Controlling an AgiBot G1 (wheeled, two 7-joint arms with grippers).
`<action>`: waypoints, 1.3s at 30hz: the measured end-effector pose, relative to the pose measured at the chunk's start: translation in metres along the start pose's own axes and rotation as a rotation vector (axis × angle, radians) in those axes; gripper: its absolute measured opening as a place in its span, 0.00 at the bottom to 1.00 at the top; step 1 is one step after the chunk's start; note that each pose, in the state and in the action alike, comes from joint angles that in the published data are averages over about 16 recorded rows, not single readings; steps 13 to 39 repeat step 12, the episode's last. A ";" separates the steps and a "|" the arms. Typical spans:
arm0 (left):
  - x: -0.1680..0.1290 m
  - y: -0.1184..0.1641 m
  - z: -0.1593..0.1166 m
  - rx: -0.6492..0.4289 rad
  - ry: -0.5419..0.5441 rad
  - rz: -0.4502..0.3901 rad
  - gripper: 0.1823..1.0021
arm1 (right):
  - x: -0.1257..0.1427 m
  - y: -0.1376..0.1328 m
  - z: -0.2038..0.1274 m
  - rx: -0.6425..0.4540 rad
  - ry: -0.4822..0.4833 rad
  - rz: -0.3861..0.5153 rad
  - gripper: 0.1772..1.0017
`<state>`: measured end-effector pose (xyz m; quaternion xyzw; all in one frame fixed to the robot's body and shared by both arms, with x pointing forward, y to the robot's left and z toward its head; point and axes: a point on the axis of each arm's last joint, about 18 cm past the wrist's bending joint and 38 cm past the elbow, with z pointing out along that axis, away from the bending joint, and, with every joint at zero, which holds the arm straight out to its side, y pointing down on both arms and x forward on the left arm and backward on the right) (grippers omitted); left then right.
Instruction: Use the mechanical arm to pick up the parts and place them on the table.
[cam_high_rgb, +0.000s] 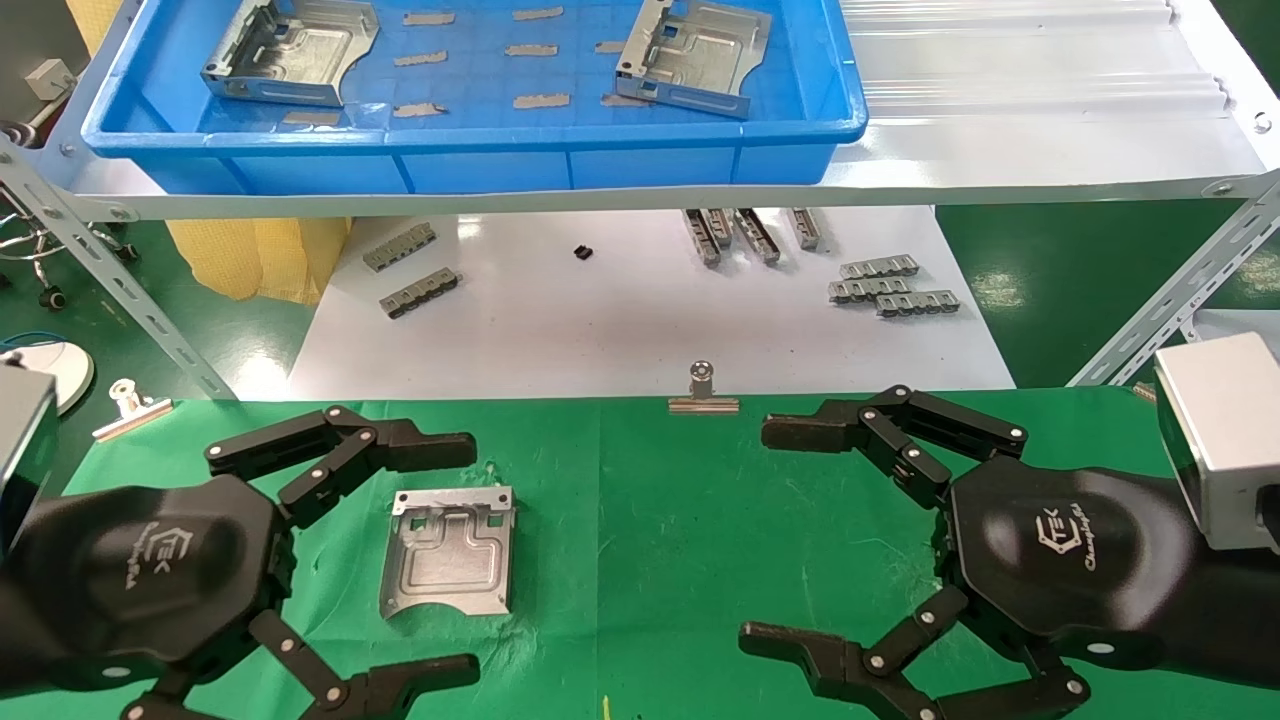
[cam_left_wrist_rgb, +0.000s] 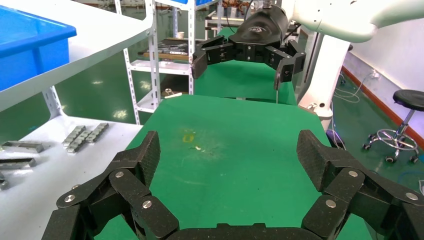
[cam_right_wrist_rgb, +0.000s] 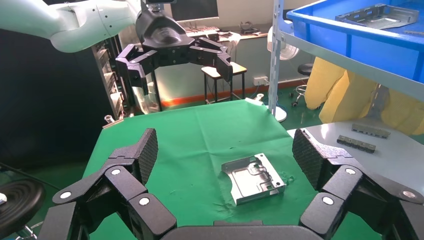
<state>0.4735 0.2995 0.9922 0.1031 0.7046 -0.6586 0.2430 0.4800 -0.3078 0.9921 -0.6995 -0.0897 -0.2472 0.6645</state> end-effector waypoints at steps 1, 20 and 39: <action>0.000 0.000 0.000 0.000 0.000 0.000 1.00 | 0.000 0.000 0.000 0.000 0.000 0.000 1.00; -0.001 0.001 0.000 -0.001 -0.002 -0.001 1.00 | 0.000 0.000 0.000 0.000 0.000 0.000 1.00; -0.001 0.001 0.000 -0.001 -0.002 -0.001 1.00 | 0.000 0.000 0.000 0.000 0.000 0.000 1.00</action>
